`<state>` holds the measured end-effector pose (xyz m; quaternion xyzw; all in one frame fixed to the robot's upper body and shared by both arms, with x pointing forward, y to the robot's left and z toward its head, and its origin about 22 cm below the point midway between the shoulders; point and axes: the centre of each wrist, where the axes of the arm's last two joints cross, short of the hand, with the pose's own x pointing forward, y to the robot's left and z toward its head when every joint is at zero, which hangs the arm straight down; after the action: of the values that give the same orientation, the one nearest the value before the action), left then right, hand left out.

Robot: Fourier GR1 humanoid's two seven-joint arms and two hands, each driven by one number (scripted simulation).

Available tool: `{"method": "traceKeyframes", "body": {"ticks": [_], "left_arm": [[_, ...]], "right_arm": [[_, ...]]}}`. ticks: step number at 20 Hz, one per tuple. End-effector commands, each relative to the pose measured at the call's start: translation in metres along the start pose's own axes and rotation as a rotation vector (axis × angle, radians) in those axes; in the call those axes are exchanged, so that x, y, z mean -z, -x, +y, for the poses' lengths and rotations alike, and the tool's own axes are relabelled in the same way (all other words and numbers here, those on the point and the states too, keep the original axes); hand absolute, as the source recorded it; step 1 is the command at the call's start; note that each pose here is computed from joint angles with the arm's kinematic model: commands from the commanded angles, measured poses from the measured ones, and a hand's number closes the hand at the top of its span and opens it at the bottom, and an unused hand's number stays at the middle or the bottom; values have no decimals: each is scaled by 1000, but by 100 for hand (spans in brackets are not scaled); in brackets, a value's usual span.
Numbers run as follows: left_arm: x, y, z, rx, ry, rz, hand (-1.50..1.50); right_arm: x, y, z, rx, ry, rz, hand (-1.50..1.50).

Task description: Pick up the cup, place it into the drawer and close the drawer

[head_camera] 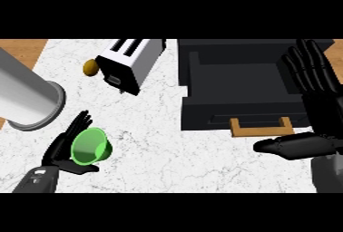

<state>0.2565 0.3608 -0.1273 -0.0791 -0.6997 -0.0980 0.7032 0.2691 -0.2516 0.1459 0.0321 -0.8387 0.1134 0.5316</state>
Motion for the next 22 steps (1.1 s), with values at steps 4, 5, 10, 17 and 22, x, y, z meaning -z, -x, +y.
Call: {"method": "traceKeyframes", "body": {"ticks": [4, 5, 10, 17, 22], "left_arm": [[-10, 15, -13, -105, 73, -120, -150], [14, -1, -9, -79, 85, -127, -150], [17, 2, -15, -103, 102, -106, -150], [19, 12, -37, -195, 160, -141, -150], [35, 7, -51, -218, 209, -241, 150]], "right_arm": [[3, -13, -1, 0, 13, -8, -150], [-3, 9, -16, 4, 4, 12, -150], [-4, 1, -3, 5, -7, -3, -150], [5, -4, 0, -2, -6, -5, -150], [5, 0, -2, -12, -6, 10, -150]]}}
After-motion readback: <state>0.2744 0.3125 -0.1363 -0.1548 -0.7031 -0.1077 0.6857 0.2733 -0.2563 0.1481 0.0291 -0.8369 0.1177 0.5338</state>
